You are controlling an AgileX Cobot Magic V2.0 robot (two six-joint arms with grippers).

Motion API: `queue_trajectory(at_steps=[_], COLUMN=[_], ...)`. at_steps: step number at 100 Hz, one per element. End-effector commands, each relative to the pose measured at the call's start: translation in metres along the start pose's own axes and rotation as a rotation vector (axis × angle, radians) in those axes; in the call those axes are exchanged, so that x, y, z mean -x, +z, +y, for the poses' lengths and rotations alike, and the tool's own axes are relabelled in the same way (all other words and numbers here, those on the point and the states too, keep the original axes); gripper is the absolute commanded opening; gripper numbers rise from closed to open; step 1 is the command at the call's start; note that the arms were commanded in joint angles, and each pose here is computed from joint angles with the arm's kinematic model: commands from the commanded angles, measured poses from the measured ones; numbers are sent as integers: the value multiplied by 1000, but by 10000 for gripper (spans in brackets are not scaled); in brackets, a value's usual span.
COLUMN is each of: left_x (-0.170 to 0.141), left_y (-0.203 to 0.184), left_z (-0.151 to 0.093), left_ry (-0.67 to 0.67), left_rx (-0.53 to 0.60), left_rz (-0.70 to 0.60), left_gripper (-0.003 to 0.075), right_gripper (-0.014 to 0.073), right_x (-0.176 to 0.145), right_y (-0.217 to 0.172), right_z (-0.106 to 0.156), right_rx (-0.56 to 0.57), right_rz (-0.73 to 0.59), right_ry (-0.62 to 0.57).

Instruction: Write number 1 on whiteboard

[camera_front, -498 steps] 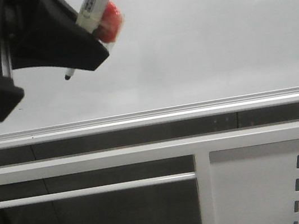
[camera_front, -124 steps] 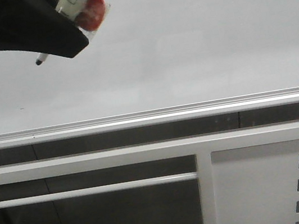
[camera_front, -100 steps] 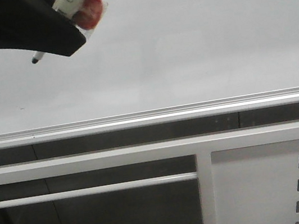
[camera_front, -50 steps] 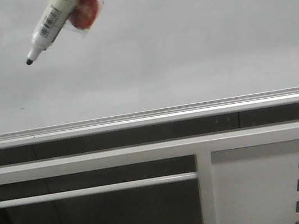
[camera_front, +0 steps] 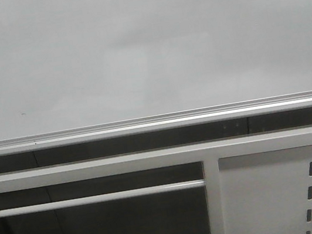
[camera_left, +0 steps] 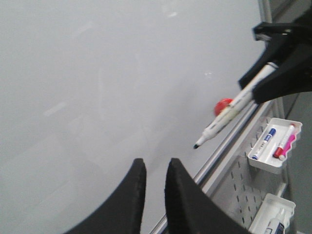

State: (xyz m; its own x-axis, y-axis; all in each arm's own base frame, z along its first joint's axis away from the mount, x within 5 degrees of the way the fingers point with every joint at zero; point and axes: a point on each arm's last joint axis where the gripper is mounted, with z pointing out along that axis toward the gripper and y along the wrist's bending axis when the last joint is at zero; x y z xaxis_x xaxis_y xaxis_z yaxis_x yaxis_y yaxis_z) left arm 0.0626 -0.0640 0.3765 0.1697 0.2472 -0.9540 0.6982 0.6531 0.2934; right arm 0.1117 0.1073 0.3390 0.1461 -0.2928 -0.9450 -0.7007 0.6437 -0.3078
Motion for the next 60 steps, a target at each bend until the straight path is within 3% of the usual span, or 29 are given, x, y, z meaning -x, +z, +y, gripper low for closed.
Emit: queue_trajectory(at_steps=[1,13,32,46,60], left_x=[5,-9,-31,-39,-44], left_y=[-12,-23,-28,-24,-22], left_z=[5,13,20,19,17], left_ry=[-74,-154,-200,-204,-188], left_rx=[48,153,293,328,331], left_rz=[-121,-154,-150,-166,-172], left_gripper=[62,62,61,-19,-18], right_gripper=[-44,-44,-44,-44,-44], right_x=[7,3,-3,-10,-13], right_y=[-18,-33,-28,-19,-15], right_z=[-7,-9,-7,-4,0], right_rx=[-106,-189,-176,-156,-126], right_rz=[-100,-160,-126,-86,-75], right_ry=[-55,-145,-311,-398,-406])
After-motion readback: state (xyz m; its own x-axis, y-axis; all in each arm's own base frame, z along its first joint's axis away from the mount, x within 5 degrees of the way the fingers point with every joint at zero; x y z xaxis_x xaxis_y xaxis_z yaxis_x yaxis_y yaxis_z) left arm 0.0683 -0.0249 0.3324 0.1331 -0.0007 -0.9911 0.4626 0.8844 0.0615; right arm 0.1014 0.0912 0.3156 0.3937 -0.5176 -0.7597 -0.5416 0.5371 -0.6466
